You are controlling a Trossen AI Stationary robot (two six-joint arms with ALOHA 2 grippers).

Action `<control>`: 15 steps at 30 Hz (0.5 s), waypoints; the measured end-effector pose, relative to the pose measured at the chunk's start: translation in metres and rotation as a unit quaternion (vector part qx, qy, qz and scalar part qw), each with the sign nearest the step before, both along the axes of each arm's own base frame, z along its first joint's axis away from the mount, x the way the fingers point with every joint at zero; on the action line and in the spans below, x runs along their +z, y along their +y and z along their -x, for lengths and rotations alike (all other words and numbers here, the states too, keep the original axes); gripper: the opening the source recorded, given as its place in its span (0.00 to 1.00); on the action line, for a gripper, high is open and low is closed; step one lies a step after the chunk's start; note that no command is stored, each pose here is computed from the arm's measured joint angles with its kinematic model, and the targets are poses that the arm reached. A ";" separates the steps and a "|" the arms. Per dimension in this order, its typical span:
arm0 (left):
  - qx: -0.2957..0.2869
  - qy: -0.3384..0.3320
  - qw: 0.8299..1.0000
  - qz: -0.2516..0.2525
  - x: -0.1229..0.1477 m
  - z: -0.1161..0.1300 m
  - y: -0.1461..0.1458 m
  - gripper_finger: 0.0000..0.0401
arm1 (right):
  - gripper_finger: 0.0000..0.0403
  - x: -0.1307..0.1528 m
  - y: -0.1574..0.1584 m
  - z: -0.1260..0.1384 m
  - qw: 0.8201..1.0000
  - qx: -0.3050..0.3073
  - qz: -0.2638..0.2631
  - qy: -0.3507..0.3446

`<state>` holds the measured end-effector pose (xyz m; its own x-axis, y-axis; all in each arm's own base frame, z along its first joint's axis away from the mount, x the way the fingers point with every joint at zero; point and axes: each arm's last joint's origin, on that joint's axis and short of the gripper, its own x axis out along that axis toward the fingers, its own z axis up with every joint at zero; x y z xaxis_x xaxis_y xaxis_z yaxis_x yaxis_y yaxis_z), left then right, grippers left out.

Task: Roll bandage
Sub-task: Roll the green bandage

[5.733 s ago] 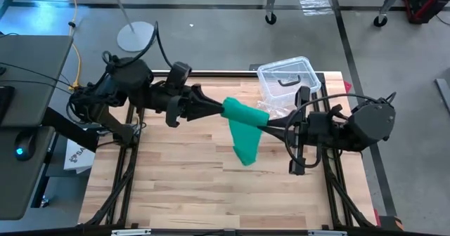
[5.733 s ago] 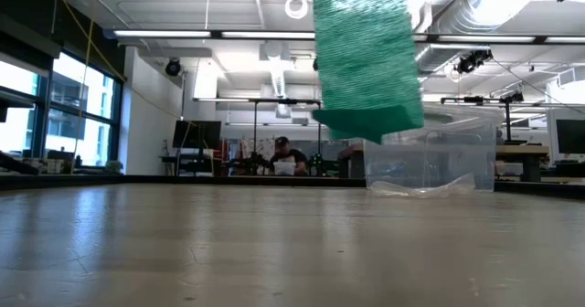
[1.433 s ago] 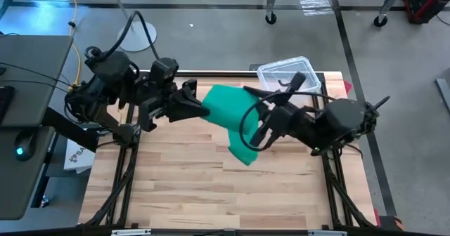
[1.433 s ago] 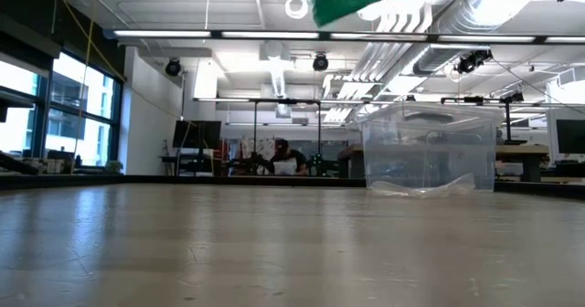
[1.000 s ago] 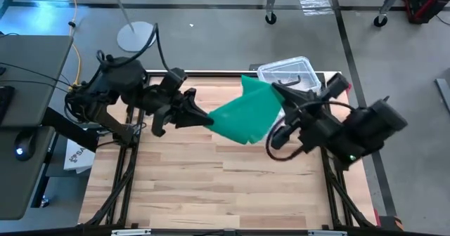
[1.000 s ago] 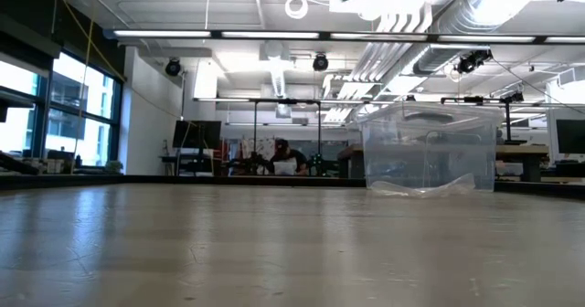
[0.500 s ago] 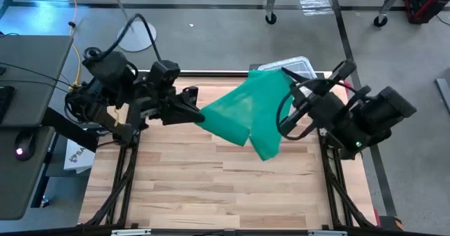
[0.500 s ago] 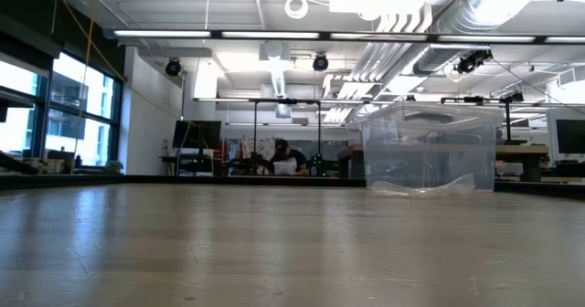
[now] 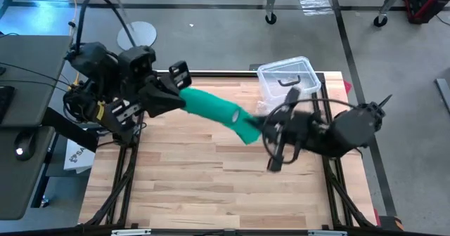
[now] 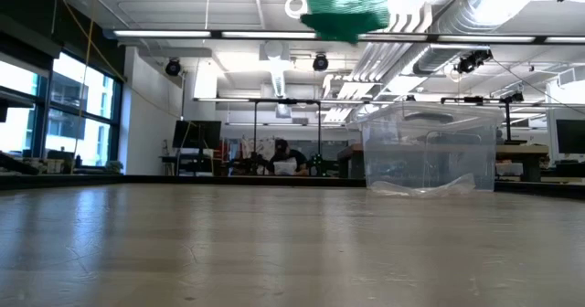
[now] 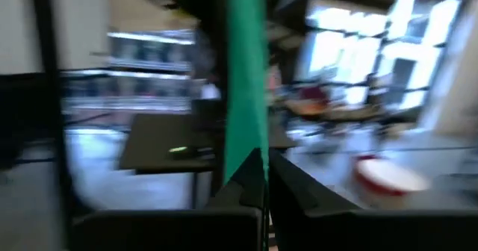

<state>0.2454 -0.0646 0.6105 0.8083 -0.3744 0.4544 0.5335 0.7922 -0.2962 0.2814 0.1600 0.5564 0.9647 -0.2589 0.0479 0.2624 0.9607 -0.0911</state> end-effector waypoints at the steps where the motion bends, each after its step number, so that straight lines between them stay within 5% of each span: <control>1: 0.016 0.000 1.000 -0.010 -0.001 -0.001 0.001 0.04 | 0.00 -0.003 0.003 -0.003 1.000 0.015 -0.005 0.002; 9: 0.072 0.030 0.995 -0.058 -0.009 -0.005 0.003 0.04 | 0.03 -0.012 0.010 -0.009 1.000 -0.013 -0.004 0.019; 15: 0.083 0.019 0.992 -0.090 -0.009 -0.005 0.000 0.04 | 0.25 -0.008 0.001 0.002 0.998 -0.026 -0.050 0.017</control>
<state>0.2500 -0.0648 0.6012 0.8807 -0.3063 0.3614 0.3820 0.9103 -0.1594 0.2792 0.1609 0.5483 0.9502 -0.3114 -0.0135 0.3113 0.9503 -0.0055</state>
